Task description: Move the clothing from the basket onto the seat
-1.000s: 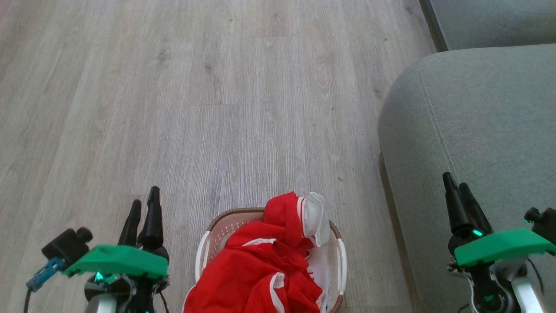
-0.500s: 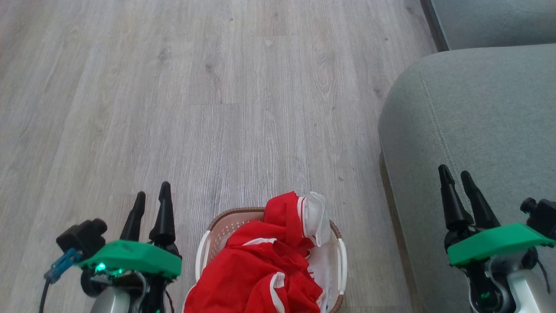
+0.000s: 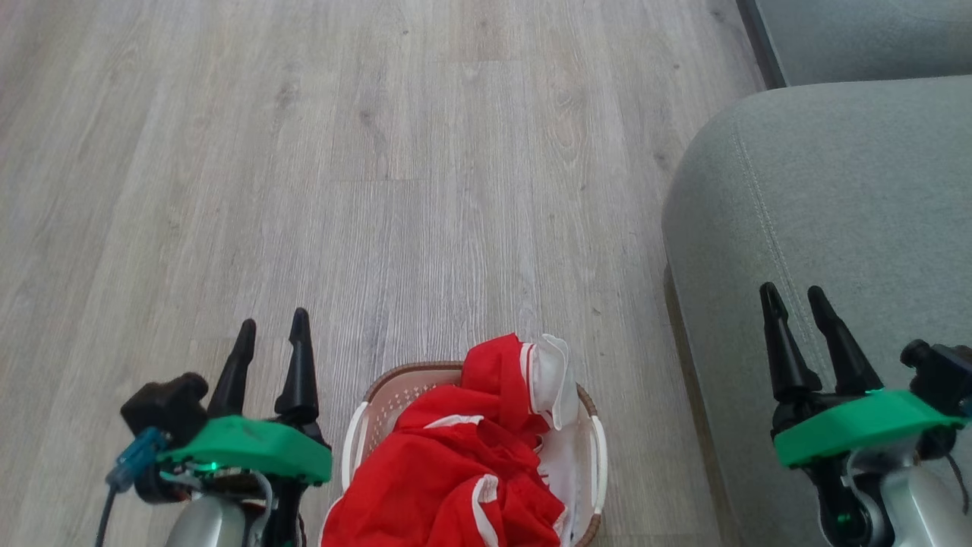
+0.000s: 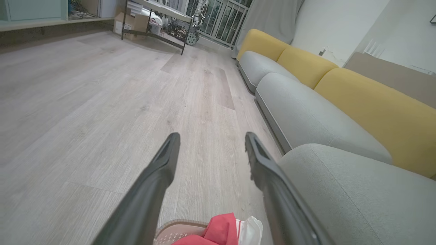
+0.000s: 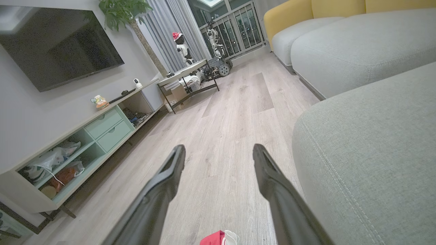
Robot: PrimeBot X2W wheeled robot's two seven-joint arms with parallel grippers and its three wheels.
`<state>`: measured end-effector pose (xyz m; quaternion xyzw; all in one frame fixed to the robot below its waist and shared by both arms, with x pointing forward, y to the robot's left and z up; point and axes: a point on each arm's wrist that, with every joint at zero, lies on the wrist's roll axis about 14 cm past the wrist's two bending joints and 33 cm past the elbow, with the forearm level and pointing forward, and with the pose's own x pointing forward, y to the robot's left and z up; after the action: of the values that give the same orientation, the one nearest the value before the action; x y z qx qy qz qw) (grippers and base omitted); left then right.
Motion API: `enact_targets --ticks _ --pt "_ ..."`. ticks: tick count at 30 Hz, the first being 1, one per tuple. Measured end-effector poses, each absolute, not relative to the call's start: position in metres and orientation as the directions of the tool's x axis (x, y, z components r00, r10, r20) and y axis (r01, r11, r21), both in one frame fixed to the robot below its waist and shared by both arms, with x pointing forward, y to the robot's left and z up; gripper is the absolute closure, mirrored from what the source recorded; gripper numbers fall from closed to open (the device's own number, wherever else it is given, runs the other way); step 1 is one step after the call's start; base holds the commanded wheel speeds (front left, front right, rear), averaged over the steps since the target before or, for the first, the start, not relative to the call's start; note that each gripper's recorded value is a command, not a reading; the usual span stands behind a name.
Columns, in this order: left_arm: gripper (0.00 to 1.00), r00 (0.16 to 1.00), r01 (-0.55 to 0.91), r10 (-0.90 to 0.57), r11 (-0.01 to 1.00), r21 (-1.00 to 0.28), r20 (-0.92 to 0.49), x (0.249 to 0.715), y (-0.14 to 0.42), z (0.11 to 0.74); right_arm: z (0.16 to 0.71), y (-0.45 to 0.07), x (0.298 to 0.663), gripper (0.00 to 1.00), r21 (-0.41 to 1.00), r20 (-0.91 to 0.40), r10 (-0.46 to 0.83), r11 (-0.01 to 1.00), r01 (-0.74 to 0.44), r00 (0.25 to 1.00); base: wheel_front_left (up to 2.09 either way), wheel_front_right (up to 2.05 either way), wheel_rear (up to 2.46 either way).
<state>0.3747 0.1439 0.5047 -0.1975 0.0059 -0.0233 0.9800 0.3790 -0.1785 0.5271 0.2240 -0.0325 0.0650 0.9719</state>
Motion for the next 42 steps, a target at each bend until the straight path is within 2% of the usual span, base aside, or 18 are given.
enact_targets --ticks 18,36,42 --pt "0.0 0.992 0.103 -0.087 0.977 -0.186 0.091 0.376 0.13 0.525 0.542 -0.171 0.38 0.0 0.248 0.159 0.155 0.95 -0.192 0.975 0.0 0.0 0.0" --pt "0.0 0.969 0.139 -0.144 0.99 0.039 0.2 0.374 0.115 0.547 0.561 -0.158 0.382 0.0 0.031 0.23 0.233 0.969 -0.246 0.945 0.0 0.0 0.0" --pt "0.0 0.969 0.138 -0.145 0.989 0.044 0.202 0.374 0.115 0.547 0.563 -0.158 0.382 0.0 0.027 0.236 0.234 0.969 -0.247 0.943 0.0 0.0 0.0"
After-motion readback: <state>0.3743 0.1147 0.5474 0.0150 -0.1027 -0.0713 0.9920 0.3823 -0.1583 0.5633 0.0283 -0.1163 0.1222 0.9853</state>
